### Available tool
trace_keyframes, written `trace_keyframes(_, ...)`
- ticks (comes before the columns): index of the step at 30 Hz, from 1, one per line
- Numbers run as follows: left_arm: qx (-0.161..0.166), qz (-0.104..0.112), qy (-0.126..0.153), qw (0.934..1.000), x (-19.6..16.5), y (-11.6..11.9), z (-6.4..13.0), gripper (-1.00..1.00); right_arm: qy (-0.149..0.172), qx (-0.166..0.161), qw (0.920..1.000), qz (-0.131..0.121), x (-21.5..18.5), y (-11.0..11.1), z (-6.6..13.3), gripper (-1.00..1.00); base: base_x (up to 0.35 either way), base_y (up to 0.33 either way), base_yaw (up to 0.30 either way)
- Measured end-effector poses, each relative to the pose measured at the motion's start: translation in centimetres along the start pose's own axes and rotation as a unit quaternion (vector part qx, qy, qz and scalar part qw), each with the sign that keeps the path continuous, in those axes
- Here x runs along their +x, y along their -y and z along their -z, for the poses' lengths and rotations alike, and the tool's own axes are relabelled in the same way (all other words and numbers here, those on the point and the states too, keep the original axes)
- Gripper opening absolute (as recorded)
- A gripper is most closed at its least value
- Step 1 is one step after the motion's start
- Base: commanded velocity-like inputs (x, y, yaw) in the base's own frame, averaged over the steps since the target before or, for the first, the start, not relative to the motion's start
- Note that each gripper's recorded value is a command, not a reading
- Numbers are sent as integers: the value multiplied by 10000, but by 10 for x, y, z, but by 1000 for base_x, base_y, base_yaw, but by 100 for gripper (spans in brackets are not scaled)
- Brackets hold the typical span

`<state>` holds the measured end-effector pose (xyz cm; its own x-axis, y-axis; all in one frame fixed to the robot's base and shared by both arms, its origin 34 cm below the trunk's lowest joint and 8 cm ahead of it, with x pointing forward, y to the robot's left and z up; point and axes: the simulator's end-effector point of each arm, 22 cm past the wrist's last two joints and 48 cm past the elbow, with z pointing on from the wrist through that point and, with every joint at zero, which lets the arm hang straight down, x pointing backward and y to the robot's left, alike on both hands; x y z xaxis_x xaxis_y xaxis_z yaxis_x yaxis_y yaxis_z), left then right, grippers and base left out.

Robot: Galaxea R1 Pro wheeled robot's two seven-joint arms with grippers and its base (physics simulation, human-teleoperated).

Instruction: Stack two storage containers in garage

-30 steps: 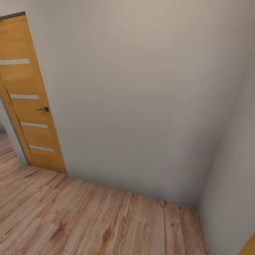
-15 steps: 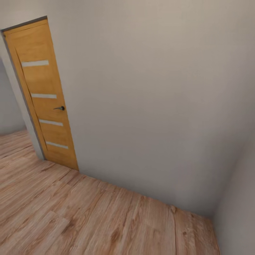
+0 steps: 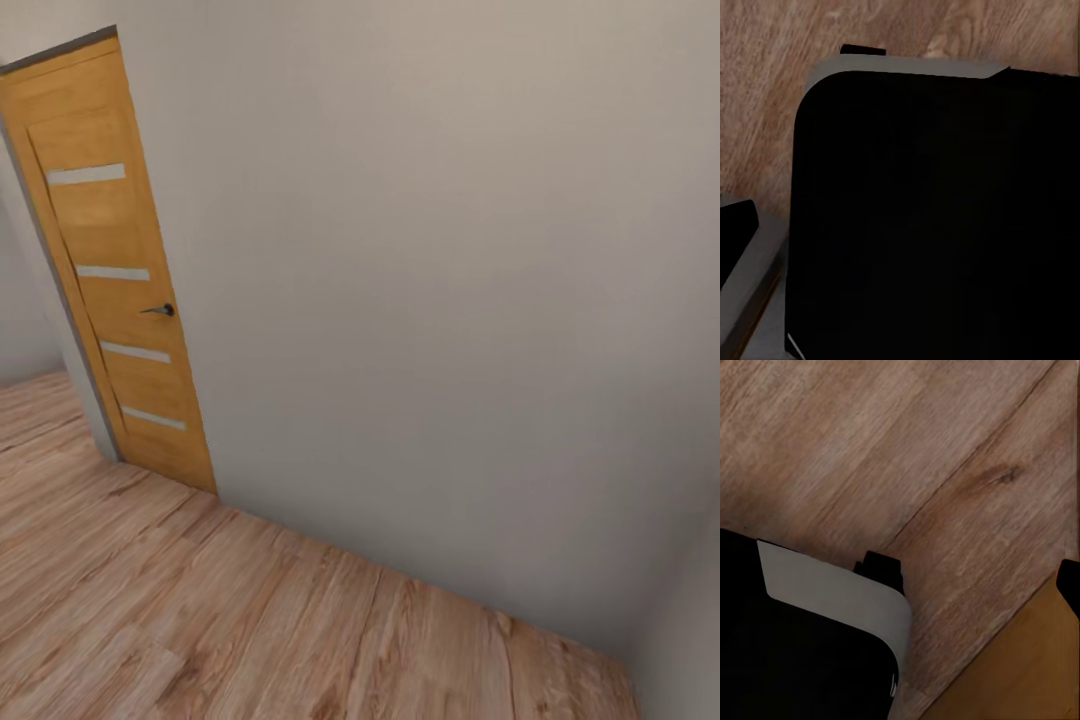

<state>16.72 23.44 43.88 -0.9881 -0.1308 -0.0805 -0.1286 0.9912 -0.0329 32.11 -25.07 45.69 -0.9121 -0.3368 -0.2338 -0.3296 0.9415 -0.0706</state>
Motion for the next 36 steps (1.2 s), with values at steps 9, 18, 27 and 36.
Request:
trace_keyframes(9,-2,1,0,10000,0,0,0,100,2,-1,10000,1,0,0,0,100,322,0,259)
trace_keyframes(18,-2,0,0,10000,0,0,0,100,2,-17,10000,0,0,-1,0,100,322,0,229)
trace_keyframes(27,-1,0,0,10000,0,0,0,100,9,-64,10000,2,0,-3,0,100,315,0,17)
trace_keyframes(36,1,0,0,10000,0,0,0,100,3,-43,10000,1,0,-2,0,100,308,0,0)
